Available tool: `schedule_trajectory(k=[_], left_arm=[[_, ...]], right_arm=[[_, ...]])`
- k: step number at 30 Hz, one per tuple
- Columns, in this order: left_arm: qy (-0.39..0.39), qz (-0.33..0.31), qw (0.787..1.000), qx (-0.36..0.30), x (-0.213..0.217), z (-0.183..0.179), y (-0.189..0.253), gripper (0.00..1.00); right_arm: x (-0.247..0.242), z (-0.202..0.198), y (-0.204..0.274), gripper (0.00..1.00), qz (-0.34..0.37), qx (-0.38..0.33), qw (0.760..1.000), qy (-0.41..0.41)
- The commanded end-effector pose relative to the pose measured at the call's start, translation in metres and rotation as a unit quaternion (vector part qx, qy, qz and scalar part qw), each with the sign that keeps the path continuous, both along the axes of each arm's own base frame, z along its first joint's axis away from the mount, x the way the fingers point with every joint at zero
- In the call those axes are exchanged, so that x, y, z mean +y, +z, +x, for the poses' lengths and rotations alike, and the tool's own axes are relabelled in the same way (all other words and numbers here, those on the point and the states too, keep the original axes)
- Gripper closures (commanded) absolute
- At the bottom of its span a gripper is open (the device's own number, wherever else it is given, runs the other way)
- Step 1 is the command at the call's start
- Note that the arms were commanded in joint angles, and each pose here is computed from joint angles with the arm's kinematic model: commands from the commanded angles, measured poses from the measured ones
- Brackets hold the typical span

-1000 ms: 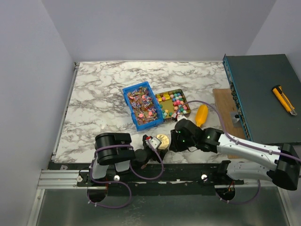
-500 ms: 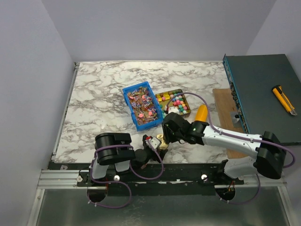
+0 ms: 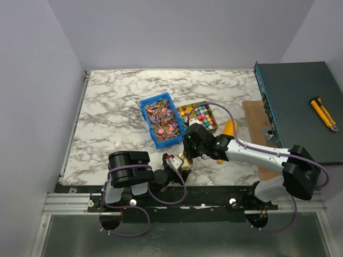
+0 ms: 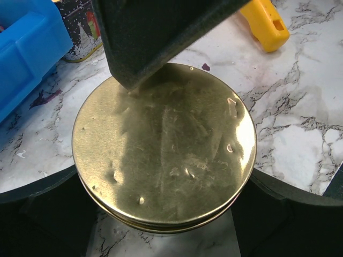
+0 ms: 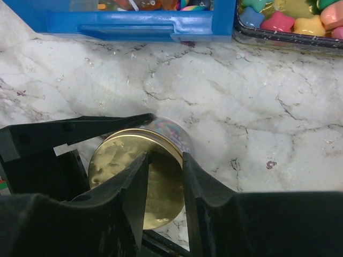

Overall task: Pack the candies
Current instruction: Screw the bottle lid onto the packing bottle.

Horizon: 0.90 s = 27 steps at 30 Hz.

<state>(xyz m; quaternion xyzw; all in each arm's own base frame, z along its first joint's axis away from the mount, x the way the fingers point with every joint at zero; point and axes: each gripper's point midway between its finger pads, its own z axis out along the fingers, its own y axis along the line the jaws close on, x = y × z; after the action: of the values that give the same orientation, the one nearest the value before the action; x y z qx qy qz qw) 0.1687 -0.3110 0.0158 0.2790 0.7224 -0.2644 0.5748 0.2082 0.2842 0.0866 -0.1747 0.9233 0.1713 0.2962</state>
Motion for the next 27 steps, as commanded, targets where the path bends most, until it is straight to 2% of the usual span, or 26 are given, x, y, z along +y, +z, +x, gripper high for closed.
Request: schedule_trajectory(k=[1,15,27], left_arm=[[0.004,-0.008,0.999,0.031,0.010,-0.005,-0.013,0.12],[0.006,-0.016,0.999,0.036,0.010,-0.003,-0.012,0.12],[0.019,-0.028,0.998,0.046,0.014,0.005,-0.010,0.12]], right_arm=[[0.004,-0.008,-0.010,0.66,0.013,0.014,1.000,0.025],[-0.009,-0.046,-0.037,0.76,0.019,0.078,0.995,0.059],[-0.033,-0.080,-0.052,0.79,0.003,0.112,0.993,0.037]])
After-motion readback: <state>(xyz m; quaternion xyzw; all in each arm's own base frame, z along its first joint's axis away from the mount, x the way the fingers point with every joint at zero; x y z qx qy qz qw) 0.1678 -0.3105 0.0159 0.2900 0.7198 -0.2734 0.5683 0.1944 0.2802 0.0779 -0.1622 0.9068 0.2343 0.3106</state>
